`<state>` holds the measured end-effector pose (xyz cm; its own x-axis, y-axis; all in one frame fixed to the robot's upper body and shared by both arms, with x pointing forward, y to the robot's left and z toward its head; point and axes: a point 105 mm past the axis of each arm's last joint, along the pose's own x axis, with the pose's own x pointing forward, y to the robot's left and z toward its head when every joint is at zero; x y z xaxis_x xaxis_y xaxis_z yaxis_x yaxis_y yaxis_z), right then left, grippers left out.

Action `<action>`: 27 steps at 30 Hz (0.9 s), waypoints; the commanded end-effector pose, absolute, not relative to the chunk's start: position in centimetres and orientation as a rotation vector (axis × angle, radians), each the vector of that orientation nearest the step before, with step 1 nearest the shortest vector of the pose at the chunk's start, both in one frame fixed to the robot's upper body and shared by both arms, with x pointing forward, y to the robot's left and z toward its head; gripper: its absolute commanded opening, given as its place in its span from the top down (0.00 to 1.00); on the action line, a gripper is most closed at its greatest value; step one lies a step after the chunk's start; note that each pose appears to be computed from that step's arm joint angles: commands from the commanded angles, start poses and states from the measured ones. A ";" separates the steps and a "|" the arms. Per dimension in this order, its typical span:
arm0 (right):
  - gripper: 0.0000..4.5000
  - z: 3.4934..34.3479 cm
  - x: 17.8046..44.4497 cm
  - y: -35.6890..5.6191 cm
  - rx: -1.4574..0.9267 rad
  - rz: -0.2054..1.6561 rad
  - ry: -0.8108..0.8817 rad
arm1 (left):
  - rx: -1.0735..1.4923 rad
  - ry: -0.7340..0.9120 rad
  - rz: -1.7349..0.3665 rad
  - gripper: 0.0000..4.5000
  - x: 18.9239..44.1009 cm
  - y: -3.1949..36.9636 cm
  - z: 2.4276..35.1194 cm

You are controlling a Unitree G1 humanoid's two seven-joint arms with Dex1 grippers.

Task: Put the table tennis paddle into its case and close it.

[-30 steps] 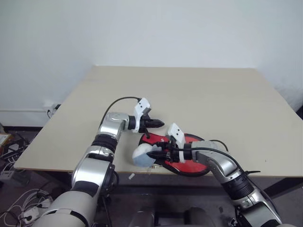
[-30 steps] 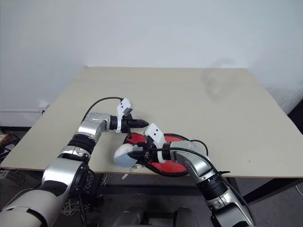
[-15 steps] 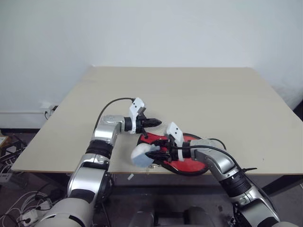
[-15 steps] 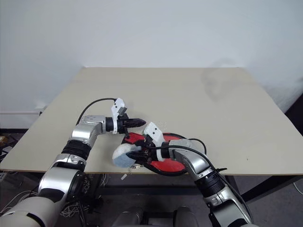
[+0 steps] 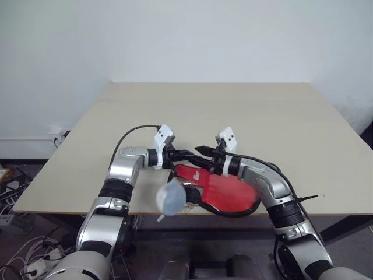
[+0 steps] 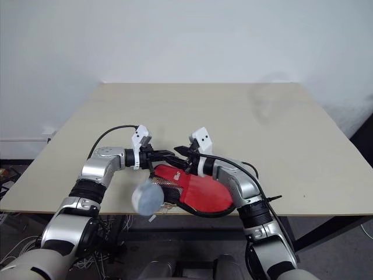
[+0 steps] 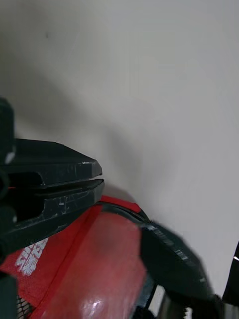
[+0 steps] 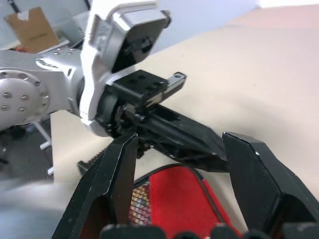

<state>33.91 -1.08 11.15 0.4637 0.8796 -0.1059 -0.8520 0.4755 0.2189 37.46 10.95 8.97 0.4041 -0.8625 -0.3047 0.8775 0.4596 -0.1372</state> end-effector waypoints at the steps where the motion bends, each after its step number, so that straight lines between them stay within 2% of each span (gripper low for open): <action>1: 0.35 11.4 35.2 -2.5 0.065 0.995 0.196 | 0.070 0.290 -1.114 1.00 37.7 10.8 11.0; 6: 0.35 9.6 35.7 -4.0 0.002 0.953 0.274 | 0.073 0.267 -1.151 1.00 37.1 10.8 11.9; 11: 0.35 8.3 35.6 -4.8 -0.038 0.943 0.318 | 0.081 0.268 -1.254 1.00 34.9 10.3 12.3; 17: 0.35 8.5 35.8 -5.4 -0.050 0.929 0.310 | 0.135 0.309 -1.339 1.00 31.7 9.9 11.3; 27: 0.35 8.6 35.7 -7.0 -0.097 0.913 0.302 | 0.205 0.355 -1.347 1.00 30.5 10.1 10.1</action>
<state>35.08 -6.64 6.63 0.5438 0.7644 -0.3464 -0.7865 0.6082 0.1075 30.36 10.04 9.20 0.1723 -0.9130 -0.3698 0.9684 0.2258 -0.1062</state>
